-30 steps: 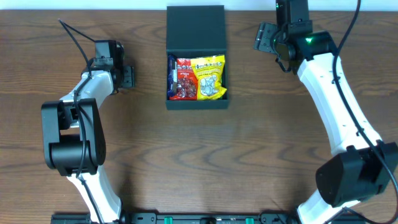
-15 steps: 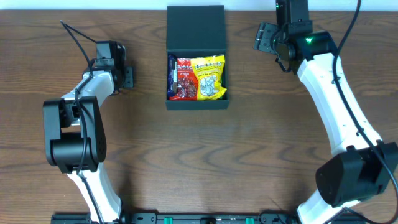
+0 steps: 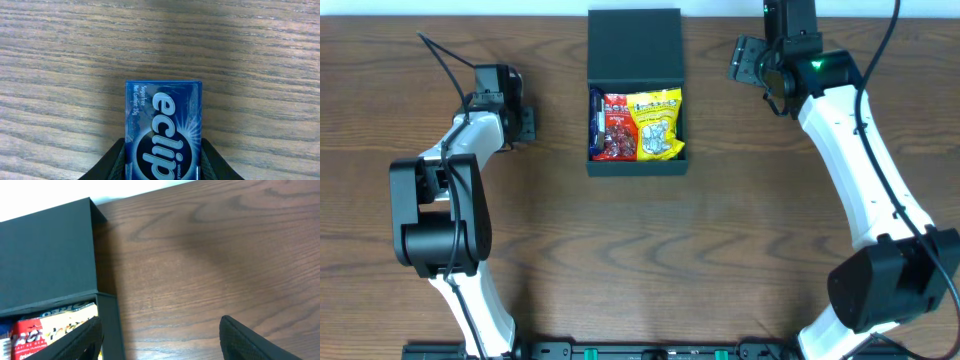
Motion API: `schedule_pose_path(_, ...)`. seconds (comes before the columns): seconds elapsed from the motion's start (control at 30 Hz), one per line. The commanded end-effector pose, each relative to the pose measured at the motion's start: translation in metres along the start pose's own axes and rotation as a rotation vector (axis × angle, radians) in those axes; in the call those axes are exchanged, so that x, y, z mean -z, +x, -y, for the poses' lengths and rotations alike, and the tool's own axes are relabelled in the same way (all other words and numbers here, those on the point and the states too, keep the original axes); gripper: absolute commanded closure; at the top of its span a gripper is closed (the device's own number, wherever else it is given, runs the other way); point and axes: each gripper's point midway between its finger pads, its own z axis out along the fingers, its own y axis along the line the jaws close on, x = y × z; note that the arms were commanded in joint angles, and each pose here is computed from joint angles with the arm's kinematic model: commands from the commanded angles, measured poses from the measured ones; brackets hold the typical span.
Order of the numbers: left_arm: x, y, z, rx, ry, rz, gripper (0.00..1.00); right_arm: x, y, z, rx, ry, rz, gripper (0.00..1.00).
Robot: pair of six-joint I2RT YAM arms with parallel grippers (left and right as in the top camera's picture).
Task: Pack container
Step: 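Carry the Eclipse tin into the box and release with left gripper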
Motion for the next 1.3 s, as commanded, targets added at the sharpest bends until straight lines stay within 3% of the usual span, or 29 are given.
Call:
schedule_pose_path(0.0,0.024,-0.027,0.004,0.002,0.004,0.072,0.85,-0.001,-0.005,0.008,-0.002,0.012,0.005,0.25)
schedule_pose_path(0.2,0.085,-0.069,0.026,-0.032,0.033,0.229,0.94,-0.002,-0.009,0.021,-0.023,0.029,0.009,0.25)
schedule_pose_path(0.4,0.136,-0.085,0.084,-0.066,0.124,0.332,0.94,-0.003,-0.012,0.028,-0.036,0.039,0.012,0.25)
schedule_pose_path(0.57,0.151,-0.07,0.159,-0.112,0.283,0.317,0.94,-0.003,-0.012,0.028,-0.035,0.039,0.013,0.24)
schedule_pose_path(0.8,0.157,-0.033,0.231,-0.177,0.369,0.253,0.94,-0.003,-0.012,0.028,-0.035,0.039,0.012,0.23)
schedule_pose_path(1.0,0.146,-0.016,0.23,-0.143,0.276,0.202,0.94,-0.003,-0.012,0.028,-0.035,0.039,0.011,0.22)
schedule_pose_path(1.27,0.142,-0.009,0.23,-0.092,0.283,0.161,0.94,-0.003,-0.012,0.028,-0.035,0.039,0.012,0.21)
